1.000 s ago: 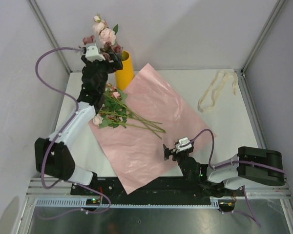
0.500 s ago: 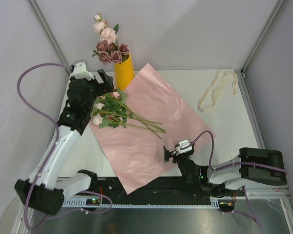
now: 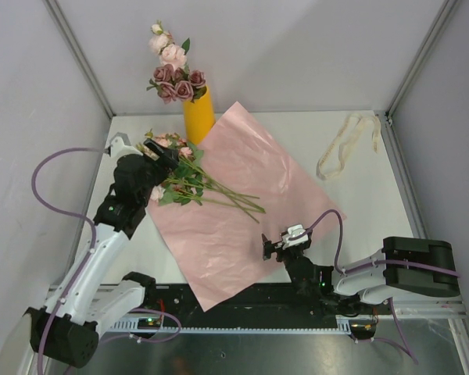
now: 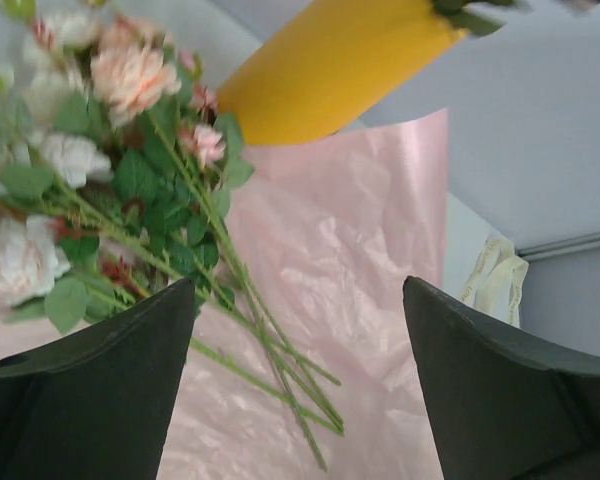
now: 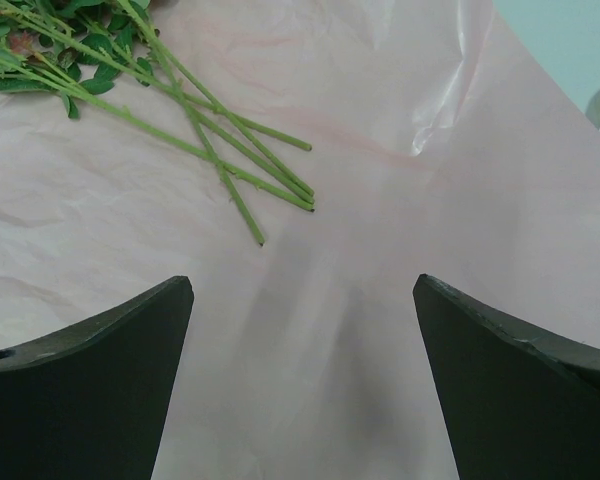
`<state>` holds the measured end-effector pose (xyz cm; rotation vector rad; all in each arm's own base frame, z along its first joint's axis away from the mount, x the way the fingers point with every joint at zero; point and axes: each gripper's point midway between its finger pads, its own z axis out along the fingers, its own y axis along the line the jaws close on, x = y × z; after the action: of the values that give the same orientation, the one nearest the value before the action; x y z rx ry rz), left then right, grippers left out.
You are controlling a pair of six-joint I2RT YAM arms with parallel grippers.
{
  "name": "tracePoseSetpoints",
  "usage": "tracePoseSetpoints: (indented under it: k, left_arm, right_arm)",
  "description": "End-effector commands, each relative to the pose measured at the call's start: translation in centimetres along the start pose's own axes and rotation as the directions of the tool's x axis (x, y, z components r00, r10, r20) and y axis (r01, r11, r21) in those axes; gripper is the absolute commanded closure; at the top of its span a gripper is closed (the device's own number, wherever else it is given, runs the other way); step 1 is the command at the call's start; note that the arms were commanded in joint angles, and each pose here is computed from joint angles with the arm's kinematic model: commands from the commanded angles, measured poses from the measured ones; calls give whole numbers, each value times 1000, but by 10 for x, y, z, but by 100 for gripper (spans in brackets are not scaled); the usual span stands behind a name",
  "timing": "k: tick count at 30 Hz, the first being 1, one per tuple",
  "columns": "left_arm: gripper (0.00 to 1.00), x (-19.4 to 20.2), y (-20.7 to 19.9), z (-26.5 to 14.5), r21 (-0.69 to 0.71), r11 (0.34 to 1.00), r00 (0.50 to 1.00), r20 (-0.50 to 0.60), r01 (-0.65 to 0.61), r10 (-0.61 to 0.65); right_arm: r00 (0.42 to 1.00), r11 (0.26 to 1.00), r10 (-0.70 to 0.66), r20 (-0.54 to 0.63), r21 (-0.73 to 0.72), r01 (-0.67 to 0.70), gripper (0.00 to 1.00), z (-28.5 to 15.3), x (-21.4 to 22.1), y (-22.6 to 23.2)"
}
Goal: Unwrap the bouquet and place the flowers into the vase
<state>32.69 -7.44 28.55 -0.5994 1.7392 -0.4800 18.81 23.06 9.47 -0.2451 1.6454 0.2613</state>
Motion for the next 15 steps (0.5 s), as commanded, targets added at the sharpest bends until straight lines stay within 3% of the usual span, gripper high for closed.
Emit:
tracePoseSetpoints:
  k: [1, 4, 10, 15]
  left_arm:
    - [15, 21, 17, 14, -110, 961, 967, -6, 253, -255]
    - [28, 45, 29, 28, -177, 937, 948, -51, 300, -313]
    - [40, 101, 54, 50, -341, 849, 881, -104, 404, -461]
    - [44, 129, 75, 60, -444, 777, 848, -70, 445, -526]
  right_arm:
    - [998, 998, 48, 30, 42, -49, 1, 0, -9, -3]
    - [998, 998, 57, 34, 35, -58, 1, 0, -11, -2]
    - [998, 998, 51, 36, 32, -52, 1, 2, -10, 1]
    - [998, 999, 24, 49, 26, -26, 1, 4, -11, 4]
